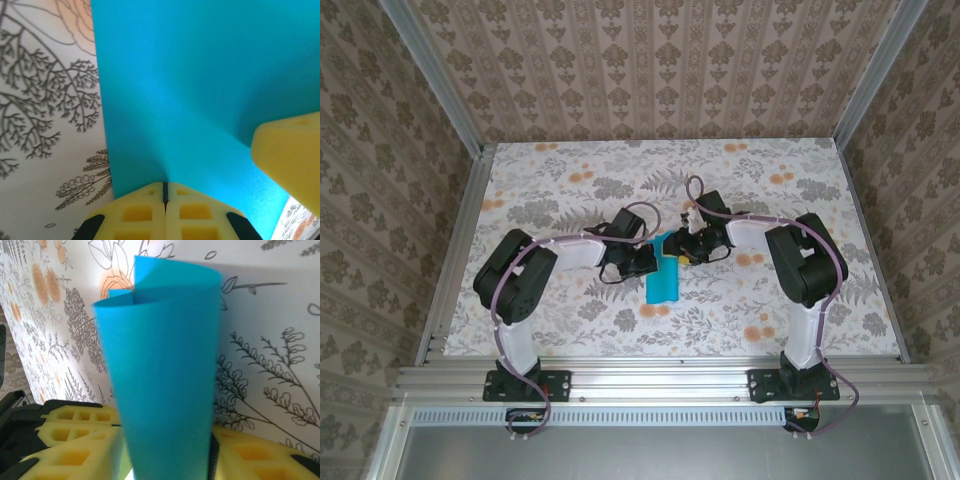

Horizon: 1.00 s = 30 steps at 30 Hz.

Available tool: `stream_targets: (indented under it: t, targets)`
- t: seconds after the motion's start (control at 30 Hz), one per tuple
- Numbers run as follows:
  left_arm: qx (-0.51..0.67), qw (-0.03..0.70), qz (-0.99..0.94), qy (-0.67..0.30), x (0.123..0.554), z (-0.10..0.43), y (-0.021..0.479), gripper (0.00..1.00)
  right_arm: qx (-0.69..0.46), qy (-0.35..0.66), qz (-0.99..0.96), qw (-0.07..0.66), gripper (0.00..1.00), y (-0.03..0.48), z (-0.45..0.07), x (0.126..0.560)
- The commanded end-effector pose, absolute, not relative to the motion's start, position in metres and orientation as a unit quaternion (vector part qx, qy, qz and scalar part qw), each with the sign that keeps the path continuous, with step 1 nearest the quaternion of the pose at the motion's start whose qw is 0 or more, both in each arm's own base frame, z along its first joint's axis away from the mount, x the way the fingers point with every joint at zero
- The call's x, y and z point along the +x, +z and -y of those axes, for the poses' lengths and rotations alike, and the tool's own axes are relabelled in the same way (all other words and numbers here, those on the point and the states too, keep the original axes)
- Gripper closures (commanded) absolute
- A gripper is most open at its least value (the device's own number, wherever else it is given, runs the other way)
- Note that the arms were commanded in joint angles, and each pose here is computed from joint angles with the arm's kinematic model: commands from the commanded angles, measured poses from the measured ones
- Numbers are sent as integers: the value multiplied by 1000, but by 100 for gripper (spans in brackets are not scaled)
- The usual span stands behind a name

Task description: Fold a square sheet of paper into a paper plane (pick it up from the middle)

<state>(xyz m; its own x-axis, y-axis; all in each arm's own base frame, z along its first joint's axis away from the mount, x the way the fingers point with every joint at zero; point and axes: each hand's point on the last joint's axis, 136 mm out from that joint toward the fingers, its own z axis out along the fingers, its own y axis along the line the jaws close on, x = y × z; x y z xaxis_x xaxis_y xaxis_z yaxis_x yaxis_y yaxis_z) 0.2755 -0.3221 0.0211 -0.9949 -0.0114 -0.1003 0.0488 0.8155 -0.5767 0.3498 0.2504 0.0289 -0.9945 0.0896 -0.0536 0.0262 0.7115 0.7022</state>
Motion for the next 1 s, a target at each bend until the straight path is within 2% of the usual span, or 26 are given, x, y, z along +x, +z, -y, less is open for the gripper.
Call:
stream_targets:
  t: [0.0, 0.1, 0.23, 0.53, 0.73, 0.97]
  targets:
    - [15, 30, -963, -266, 267, 314, 4, 100, 20, 348, -936, 39, 47, 41, -245, 340]
    - [15, 27, -964, -264, 267, 314, 3, 100, 5, 314, -948, 49, 43, 44, -239, 334]
    - [14, 26, -964, -264, 268, 315, 3, 100, -9, 277, -959, 53, 41, 42, -235, 326]
    - [12, 32, -960, -279, 271, 321, 16, 100, -21, 242, -968, 60, 47, 33, -241, 323]
    - [8, 70, -949, -306, 288, 325, 57, 88, -10, 214, -975, 64, 54, 22, -231, 324]
    - [-57, 127, -952, -272, 309, 274, 83, 77, 4, 205, -977, 64, 60, 14, -225, 324]
